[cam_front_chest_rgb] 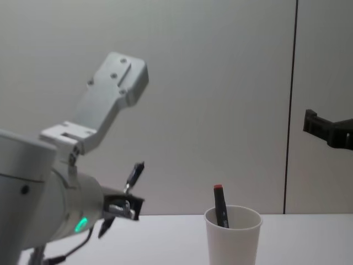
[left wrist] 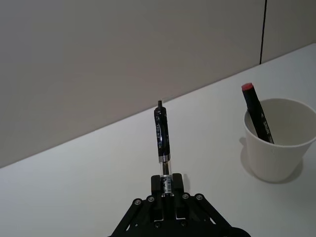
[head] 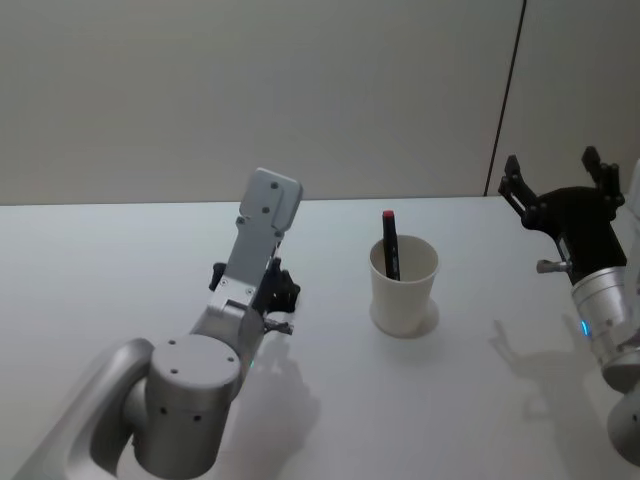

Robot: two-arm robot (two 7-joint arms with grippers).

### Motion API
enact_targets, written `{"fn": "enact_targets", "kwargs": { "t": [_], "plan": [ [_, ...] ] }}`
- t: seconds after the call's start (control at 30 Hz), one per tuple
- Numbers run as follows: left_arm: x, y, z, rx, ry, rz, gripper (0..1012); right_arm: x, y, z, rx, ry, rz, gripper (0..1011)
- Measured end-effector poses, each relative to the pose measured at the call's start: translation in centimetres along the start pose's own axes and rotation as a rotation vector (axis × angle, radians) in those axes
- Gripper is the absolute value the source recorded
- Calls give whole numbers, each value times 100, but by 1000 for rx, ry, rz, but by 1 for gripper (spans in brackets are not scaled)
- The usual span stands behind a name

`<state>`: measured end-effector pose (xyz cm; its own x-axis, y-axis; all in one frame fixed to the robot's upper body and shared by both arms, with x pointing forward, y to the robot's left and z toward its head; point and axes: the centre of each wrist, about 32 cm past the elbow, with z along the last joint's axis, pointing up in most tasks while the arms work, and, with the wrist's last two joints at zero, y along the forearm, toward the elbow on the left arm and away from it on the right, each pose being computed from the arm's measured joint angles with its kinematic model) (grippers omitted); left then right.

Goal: Place the pen into the pen holder.

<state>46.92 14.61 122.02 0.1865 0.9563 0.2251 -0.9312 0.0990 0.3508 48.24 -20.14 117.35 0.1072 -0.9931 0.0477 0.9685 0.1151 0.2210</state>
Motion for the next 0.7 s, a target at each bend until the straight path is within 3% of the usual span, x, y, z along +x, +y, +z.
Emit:
{"fn": "enact_targets", "kwargs": {
  "t": [0.27,0.3,0.43,0.5,0.67,0.7],
  "plan": [
    [113,85,-8,-133,-43,2,140,0,0,0,0,0,0,1001],
    [113,85,-8,-133,-43,2,140,0,0,0,0,0,0,1001],
    [191,112,-37,-228,-74,-11,140,0,0,0,0,0,0,1002],
    [201,113,-42,-241,-78,-13,139,0,0,0,0,0,0,1001],
    [289,114,-92,-359,-104,-43,140,0,0,0,0,0,0,1001],
    [299,111,-100,-367,-106,-45,140,0,0,0,0,0,0,1001]
  ]
}}
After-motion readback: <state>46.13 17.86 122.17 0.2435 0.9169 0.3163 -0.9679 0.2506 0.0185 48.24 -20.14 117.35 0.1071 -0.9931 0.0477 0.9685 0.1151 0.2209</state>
